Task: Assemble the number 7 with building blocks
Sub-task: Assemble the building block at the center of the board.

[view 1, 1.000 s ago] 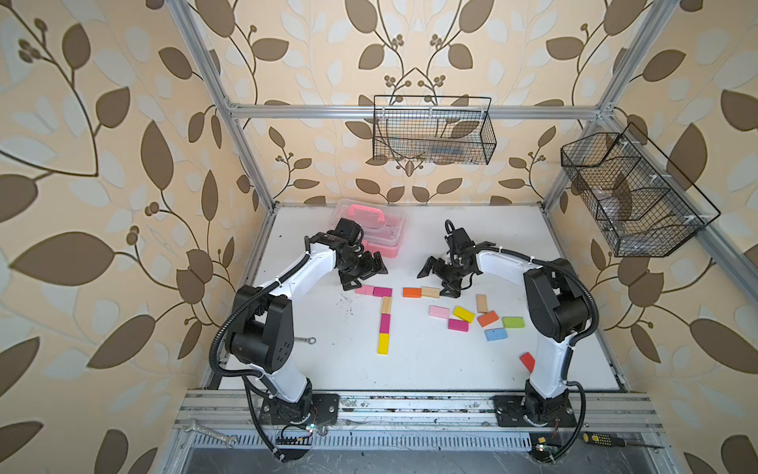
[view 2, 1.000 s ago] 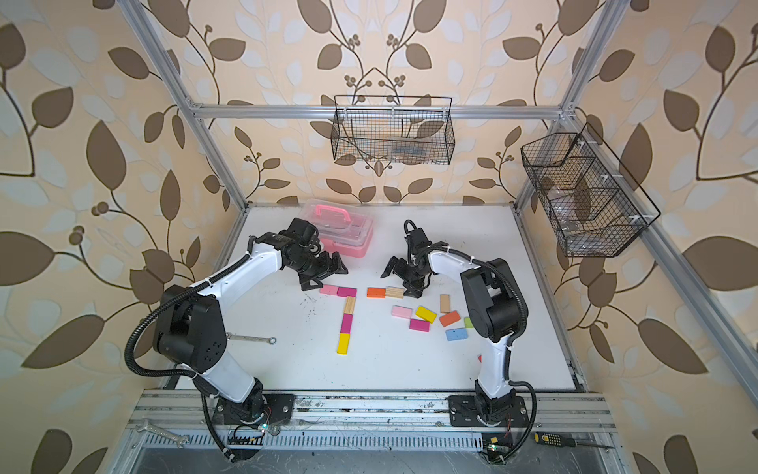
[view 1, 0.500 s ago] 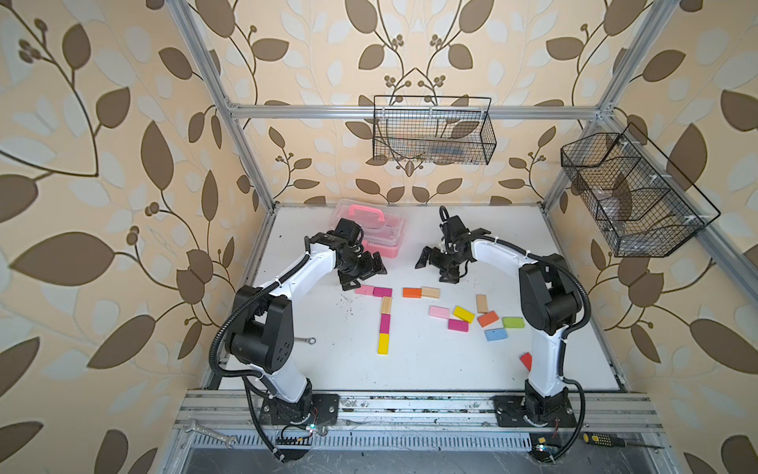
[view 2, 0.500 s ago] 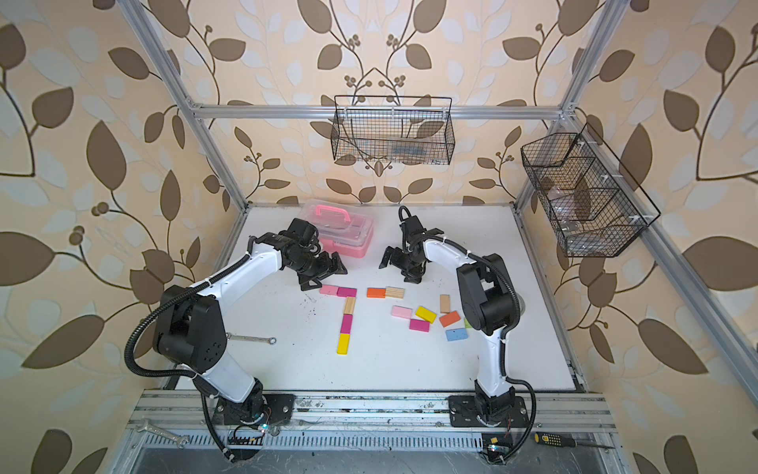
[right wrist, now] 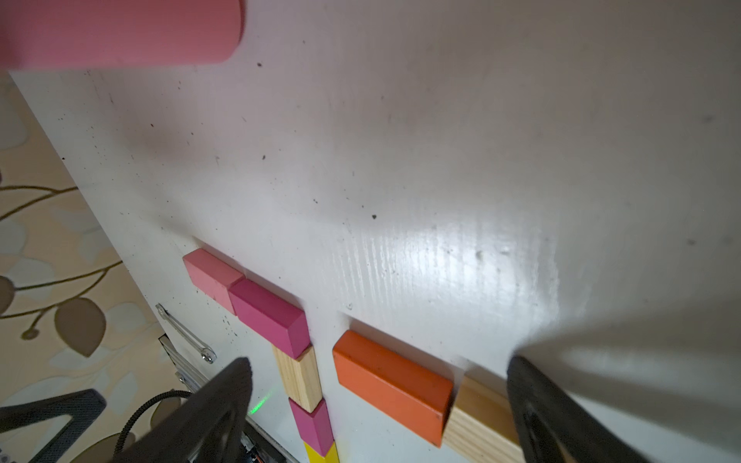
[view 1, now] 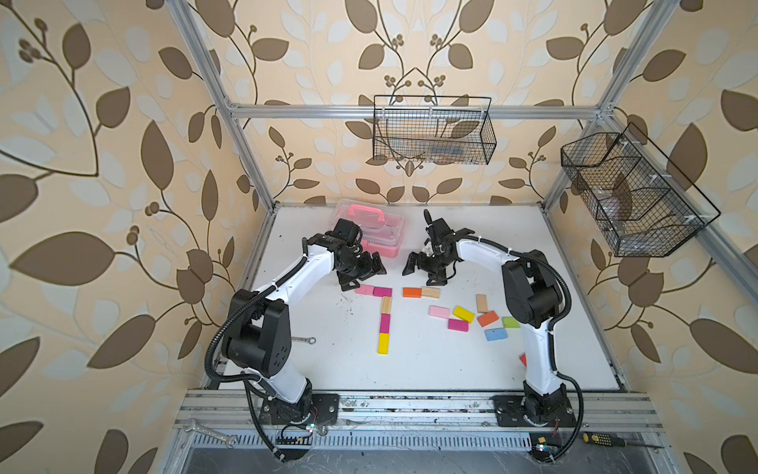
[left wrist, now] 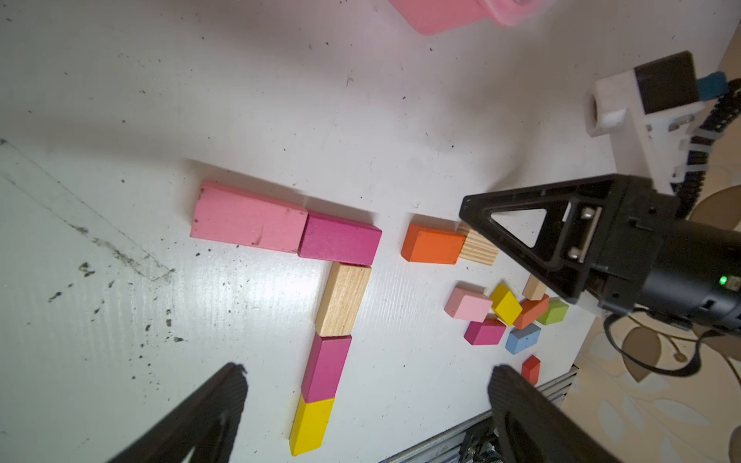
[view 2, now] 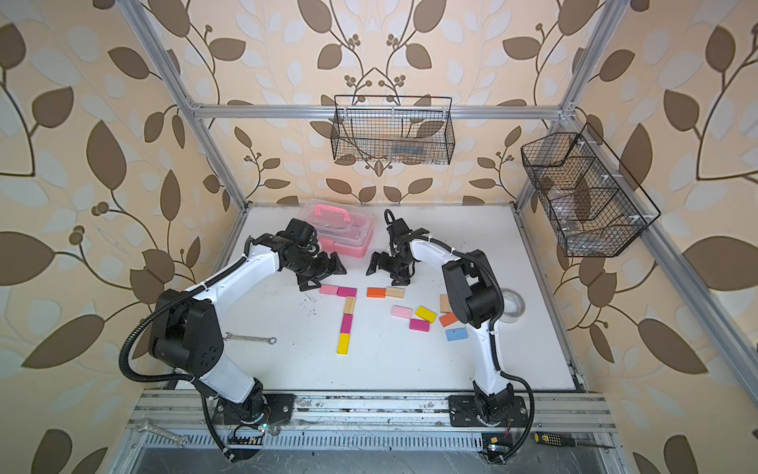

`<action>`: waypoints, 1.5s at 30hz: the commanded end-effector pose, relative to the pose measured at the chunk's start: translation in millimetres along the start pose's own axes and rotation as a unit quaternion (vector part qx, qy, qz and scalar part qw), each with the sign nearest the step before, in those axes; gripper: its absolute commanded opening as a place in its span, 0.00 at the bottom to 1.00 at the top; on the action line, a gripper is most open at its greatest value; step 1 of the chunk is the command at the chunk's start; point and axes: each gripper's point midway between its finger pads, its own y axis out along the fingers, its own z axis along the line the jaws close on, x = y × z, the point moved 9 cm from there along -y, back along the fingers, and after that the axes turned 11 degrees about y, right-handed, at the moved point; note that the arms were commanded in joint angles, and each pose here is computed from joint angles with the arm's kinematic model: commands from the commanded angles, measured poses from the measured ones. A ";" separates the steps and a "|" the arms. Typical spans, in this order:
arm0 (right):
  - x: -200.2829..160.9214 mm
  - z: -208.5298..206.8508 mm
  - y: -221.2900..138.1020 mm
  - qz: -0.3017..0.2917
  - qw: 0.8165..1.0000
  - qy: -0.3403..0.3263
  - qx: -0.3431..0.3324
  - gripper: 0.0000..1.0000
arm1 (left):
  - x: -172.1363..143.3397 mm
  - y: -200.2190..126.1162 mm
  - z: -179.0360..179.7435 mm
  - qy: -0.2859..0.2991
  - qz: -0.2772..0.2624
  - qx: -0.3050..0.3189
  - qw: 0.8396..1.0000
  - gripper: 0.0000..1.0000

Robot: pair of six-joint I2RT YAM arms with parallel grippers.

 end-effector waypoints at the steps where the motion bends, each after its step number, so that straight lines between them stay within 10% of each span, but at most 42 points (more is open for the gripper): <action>1: -7.0 -11.7 13.5 0.029 0.999 0.004 -0.020 1.00 | -2.3 -10.4 -1.3 0.000 -0.010 0.001 1.000 0.97; 29: -7.4 -4.2 22.2 0.032 0.999 0.004 -0.001 1.00 | -2.0 -7.6 0.4 -0.004 -0.009 0.002 1.000 0.97; 37: 40.2 -21.9 -32.1 -0.046 0.995 0.060 0.058 1.00 | -0.2 -9.0 -1.2 0.001 -0.009 0.002 1.000 0.97; 45: 37.6 -92.3 -85.0 -0.076 0.992 0.088 -0.052 0.99 | 0.9 -7.1 -1.3 0.001 -0.010 -0.001 1.000 0.97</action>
